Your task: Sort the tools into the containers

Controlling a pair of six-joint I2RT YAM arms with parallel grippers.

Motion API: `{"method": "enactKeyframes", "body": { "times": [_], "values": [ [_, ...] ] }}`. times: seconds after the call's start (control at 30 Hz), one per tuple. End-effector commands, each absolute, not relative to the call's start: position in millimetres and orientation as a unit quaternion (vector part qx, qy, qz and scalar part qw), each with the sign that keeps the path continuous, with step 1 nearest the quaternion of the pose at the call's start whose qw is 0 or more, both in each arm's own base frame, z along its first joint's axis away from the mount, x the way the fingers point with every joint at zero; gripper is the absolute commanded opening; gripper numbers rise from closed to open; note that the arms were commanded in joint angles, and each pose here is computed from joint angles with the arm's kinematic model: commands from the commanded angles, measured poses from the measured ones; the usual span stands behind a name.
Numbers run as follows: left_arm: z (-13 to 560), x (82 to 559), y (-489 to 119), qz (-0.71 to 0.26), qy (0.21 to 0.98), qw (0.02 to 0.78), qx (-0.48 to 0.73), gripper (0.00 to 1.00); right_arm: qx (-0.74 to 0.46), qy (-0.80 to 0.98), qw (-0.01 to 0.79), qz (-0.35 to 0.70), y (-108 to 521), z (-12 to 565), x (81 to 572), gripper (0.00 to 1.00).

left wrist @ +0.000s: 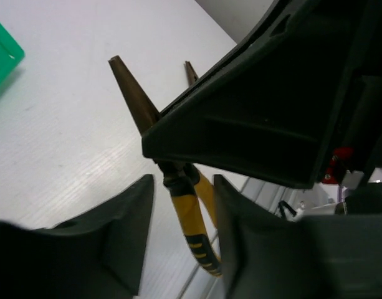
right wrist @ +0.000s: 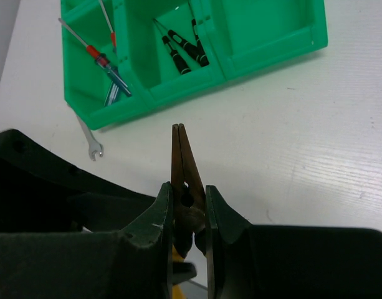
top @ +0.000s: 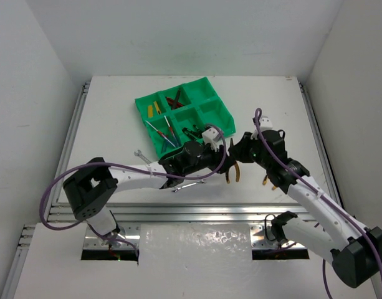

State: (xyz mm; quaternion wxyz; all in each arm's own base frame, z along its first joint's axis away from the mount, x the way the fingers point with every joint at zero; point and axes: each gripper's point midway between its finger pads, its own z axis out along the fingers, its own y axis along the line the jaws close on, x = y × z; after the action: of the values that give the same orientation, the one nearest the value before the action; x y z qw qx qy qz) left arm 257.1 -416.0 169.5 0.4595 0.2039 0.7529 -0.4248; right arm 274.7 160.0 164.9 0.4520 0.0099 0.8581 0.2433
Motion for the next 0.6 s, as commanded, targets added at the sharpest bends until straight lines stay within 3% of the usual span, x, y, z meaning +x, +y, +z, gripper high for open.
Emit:
{"method": "enactKeyframes", "body": {
  "times": [0.0, 0.07, 0.2, 0.23, 0.27, 0.4, 0.43, 0.47, 0.53, 0.57],
  "values": [
    [197, 256, -434, -0.462, 0.715, 0.475, 0.224, 0.35, 0.002, 0.816, 0.498, 0.294, 175, 217, 281, 0.0],
    [194, 254, -438, -0.468, 0.715, 0.467, 0.226, 0.29, 0.002, 0.813, 0.5, 0.297, 175, 220, 280, 0.0],
    [190, 256, -438, -0.462, 0.721, 0.466, 0.224, 0.29, 0.001, 0.807, 0.505, 0.307, 176, 227, 278, 0.0],
    [190, 257, -438, -0.461, 0.72, 0.467, 0.226, 0.21, 0.0, 0.806, 0.505, 0.309, 177, 229, 277, 0.0],
    [190, 257, -438, -0.46, 0.72, 0.468, 0.225, 0.0, -0.003, 0.805, 0.504, 0.314, 178, 230, 276, 0.0],
    [195, 263, -436, -0.452, 0.722, 0.476, 0.217, 0.0, -0.008, 0.803, 0.502, 0.322, 180, 233, 273, 0.06],
    [199, 264, -435, -0.449, 0.721, 0.482, 0.213, 0.0, -0.009, 0.804, 0.5, 0.322, 181, 232, 273, 0.12],
    [199, 266, -433, -0.446, 0.722, 0.485, 0.209, 0.0, -0.009, 0.806, 0.499, 0.32, 180, 231, 273, 0.26],
    [204, 270, -429, -0.441, 0.721, 0.496, 0.198, 0.0, -0.01, 0.81, 0.494, 0.316, 181, 227, 275, 0.33],
    [205, 273, -427, -0.438, 0.722, 0.5, 0.194, 0.0, -0.01, 0.813, 0.492, 0.311, 180, 226, 275, 0.56]
  ]
}}
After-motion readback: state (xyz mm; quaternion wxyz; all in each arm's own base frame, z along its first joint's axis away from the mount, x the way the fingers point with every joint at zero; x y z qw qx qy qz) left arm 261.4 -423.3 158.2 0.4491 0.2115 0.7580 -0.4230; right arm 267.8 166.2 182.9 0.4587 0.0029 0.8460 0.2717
